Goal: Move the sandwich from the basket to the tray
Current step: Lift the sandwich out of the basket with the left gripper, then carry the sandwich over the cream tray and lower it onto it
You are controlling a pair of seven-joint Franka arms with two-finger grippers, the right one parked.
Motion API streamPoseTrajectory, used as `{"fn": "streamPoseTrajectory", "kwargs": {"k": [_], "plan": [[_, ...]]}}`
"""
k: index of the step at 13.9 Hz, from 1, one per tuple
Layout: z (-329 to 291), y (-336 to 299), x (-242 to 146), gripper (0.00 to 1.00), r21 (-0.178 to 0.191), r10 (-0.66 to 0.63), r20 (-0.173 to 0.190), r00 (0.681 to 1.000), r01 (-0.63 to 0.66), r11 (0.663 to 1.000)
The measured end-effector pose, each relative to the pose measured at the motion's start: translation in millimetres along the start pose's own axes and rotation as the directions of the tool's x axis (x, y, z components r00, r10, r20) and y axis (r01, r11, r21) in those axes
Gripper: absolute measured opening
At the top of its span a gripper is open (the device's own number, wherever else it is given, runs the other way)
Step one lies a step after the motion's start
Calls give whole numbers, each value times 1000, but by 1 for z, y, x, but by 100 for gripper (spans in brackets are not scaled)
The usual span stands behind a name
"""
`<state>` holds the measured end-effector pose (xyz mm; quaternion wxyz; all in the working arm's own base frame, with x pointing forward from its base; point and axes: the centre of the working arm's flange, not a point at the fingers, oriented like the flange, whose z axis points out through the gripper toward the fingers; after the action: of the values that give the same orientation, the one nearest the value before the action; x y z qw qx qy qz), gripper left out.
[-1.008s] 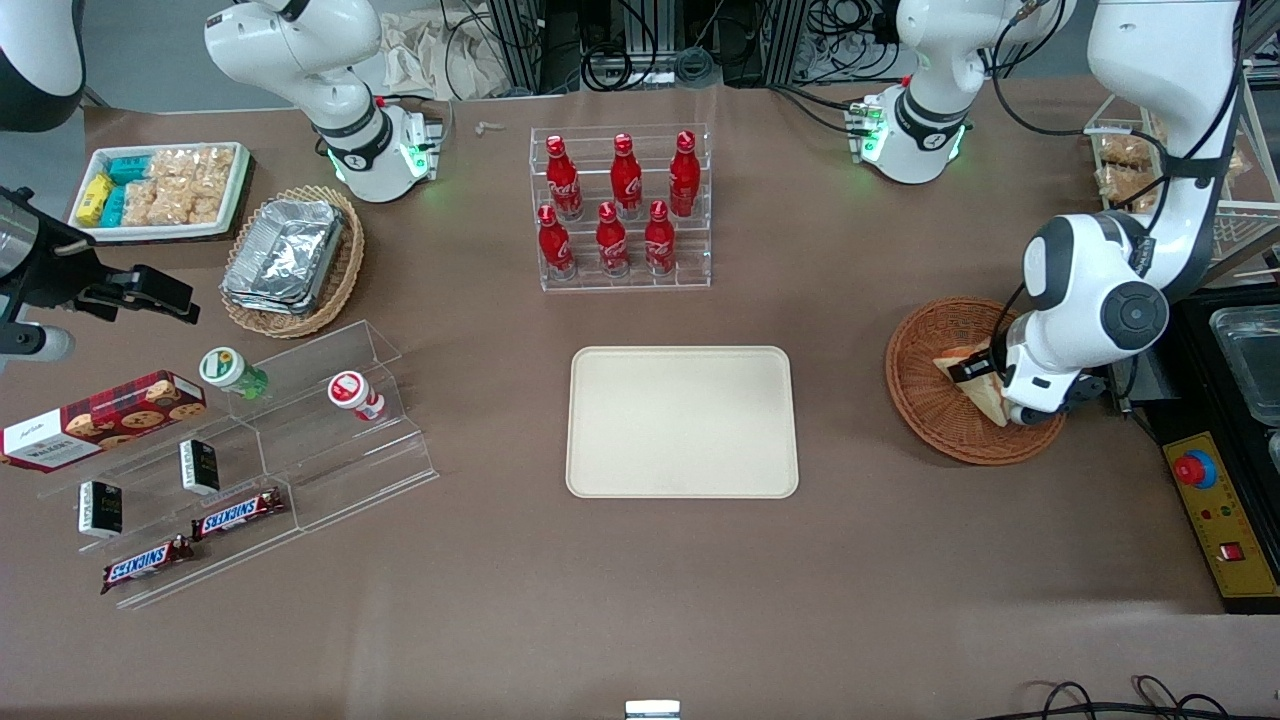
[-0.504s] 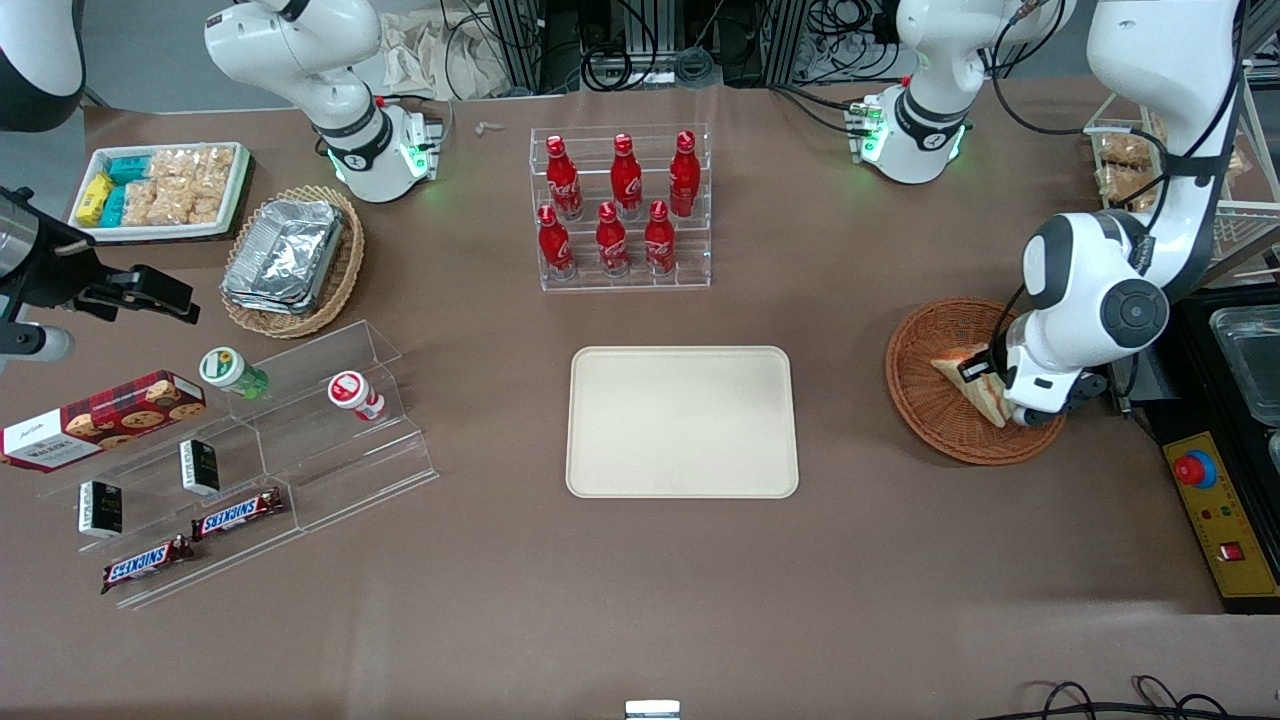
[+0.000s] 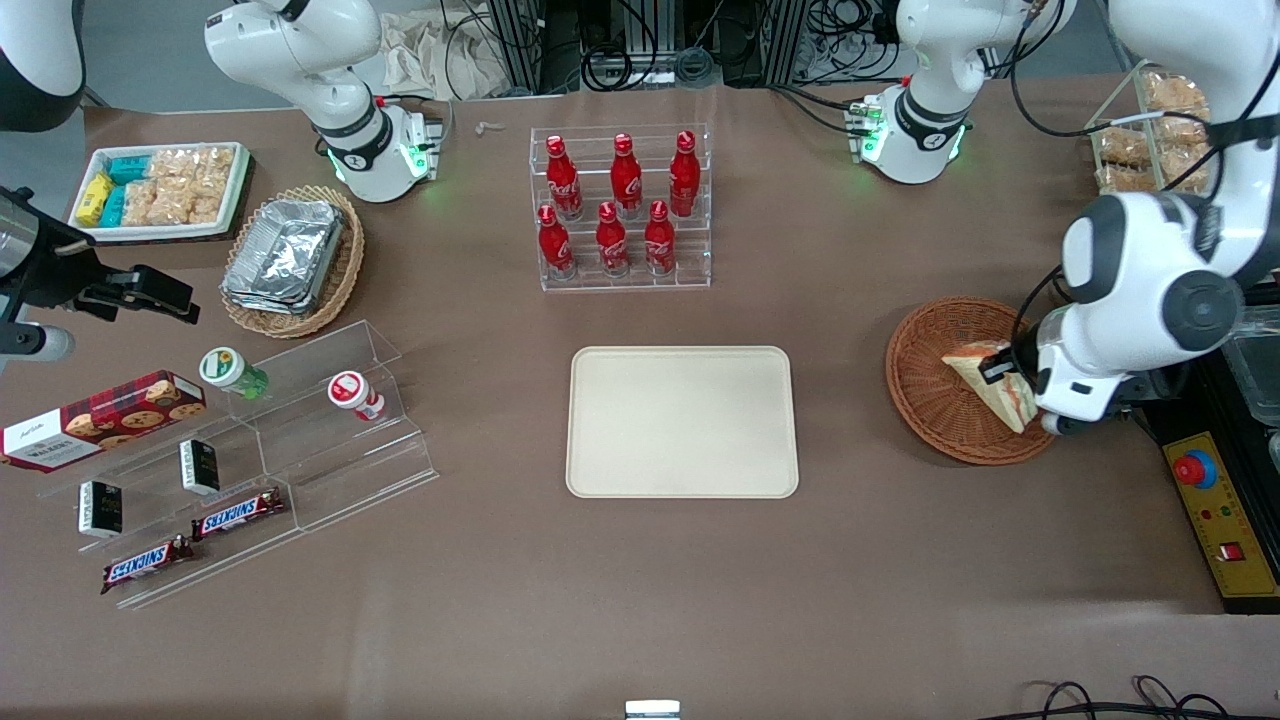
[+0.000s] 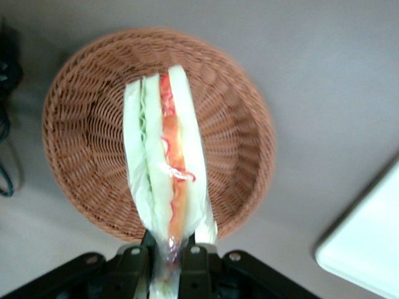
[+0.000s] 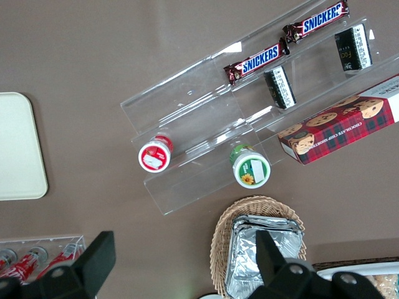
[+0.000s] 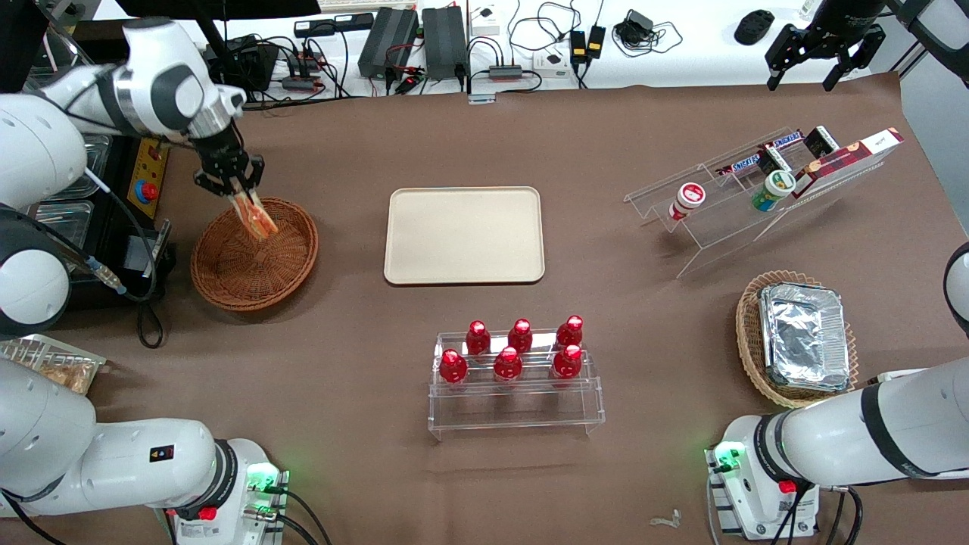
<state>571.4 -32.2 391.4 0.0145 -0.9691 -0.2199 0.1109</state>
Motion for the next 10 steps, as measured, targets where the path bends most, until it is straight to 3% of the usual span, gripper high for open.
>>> {"fn": "streamPoseTrajectory", "kwargs": {"k": [5,8,10], "plan": [[-88,48,-27,15,-19,113,-37,993,-113,993],[-100,88,-49,15,-27,198,-53,979,-199,980],[-92,115,-57,15,-33,248,-39,968,-249,968]]}}
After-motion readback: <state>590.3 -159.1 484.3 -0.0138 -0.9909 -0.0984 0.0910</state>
